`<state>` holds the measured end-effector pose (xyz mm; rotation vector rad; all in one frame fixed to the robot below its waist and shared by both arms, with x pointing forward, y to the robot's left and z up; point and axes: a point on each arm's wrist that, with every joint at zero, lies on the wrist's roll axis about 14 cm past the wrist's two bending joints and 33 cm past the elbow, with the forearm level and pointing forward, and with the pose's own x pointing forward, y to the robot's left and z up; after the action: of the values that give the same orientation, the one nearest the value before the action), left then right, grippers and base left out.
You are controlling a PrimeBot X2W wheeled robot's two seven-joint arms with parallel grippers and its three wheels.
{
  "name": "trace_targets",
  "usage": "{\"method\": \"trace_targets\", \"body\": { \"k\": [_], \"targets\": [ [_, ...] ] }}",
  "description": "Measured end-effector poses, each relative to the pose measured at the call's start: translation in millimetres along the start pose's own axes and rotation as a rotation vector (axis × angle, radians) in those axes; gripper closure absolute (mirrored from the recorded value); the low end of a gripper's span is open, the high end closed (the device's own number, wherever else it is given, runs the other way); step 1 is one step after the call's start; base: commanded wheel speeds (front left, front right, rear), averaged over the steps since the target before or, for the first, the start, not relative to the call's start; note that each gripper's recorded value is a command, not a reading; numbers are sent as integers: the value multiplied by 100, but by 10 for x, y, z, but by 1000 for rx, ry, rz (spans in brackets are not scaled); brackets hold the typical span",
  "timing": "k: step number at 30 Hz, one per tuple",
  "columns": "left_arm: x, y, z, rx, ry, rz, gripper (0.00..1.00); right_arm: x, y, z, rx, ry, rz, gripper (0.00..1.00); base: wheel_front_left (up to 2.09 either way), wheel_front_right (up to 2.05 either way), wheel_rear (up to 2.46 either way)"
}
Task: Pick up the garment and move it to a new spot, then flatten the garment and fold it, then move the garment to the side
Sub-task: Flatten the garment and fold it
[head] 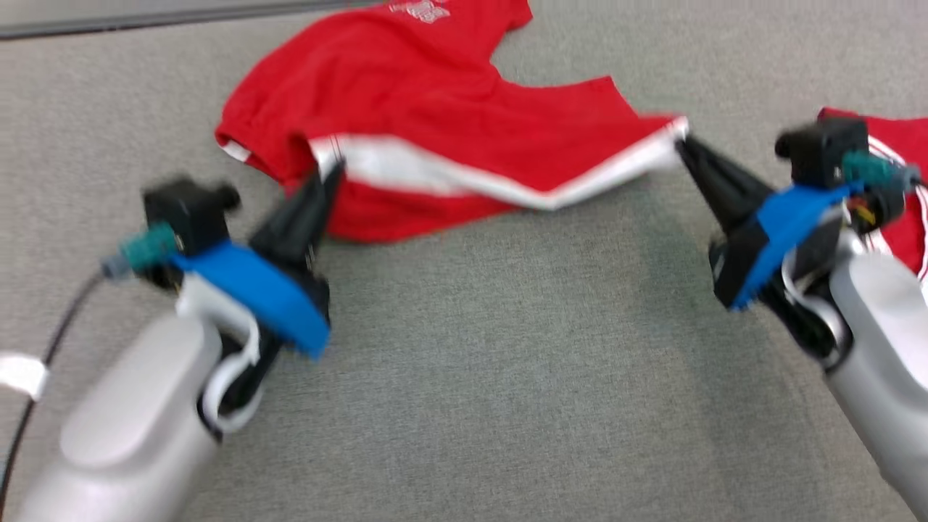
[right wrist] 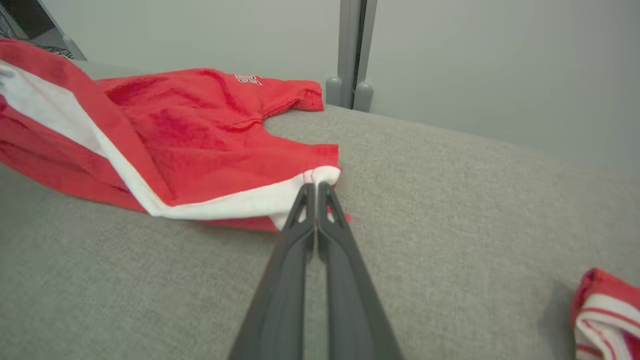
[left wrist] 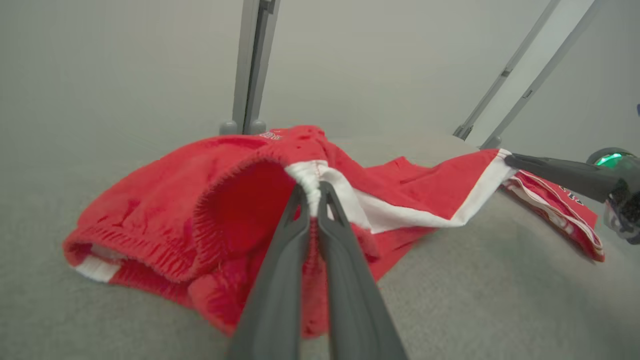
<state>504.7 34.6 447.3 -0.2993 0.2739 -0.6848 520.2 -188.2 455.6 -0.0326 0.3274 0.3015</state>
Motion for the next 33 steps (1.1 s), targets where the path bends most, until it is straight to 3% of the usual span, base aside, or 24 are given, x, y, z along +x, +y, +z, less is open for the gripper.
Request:
{"method": "trace_targets", "body": {
  "k": [9,15,21,27,33],
  "targets": [
    [-946,-409,-542,-90,225,-40,100,-957,365,-632,167,275,122,100,0,0,0],
    [-1526,-857,-828,-275,397,-83,100,-1623,342,-976,214,471,86,100,0,0,0],
    [-1942,-1159,-860,-418,453,-60,100,-2096,385,-1020,281,550,26,100,0,0,0],
    [-1936,-1228,-641,-472,328,-56,100,-1974,423,-443,214,372,14,100,0,0,0],
    [-1673,-1068,-423,-464,159,-47,100,-1464,527,111,110,194,108,100,0,0,0]
  ]
}}
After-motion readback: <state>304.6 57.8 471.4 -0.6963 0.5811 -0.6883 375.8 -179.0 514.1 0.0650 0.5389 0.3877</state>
